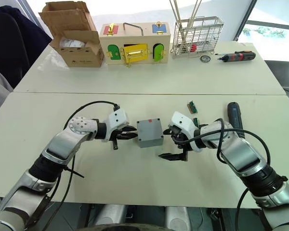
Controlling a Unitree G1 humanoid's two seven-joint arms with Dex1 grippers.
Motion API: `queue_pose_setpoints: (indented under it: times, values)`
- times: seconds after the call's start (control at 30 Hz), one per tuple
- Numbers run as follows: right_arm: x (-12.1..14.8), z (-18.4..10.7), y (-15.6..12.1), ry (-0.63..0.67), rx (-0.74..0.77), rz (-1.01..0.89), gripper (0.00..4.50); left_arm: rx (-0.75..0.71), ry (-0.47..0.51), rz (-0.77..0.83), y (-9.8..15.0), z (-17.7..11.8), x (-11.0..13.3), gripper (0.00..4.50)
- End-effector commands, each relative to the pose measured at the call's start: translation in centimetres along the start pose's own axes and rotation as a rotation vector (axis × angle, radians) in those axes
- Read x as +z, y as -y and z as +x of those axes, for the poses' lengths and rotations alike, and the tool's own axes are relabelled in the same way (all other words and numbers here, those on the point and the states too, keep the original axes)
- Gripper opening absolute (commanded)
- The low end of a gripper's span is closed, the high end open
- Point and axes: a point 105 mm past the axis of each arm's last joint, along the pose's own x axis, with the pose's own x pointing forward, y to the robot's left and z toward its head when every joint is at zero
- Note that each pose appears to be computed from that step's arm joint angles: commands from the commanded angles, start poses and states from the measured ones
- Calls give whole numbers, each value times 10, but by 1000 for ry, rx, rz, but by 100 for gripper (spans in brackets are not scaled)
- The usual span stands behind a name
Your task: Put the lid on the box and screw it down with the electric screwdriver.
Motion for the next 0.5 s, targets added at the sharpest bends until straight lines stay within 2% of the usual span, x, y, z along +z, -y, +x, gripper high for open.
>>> queue_pose_setpoints:
  times: [0.03, 0.33, 0.5]
  values:
    - [13, -3, -4, 43, -11, -37, 447, -4, 52, 65, -2, 0, 19, 108]
    - [16, -4, -7, 49, -22, -12, 447, -1, 61, 74, -4, 3, 23, 108]
    - [17, -28, 5, 30, -116, 9, 447, 37, 48, 91, -13, -10, 22, 108]
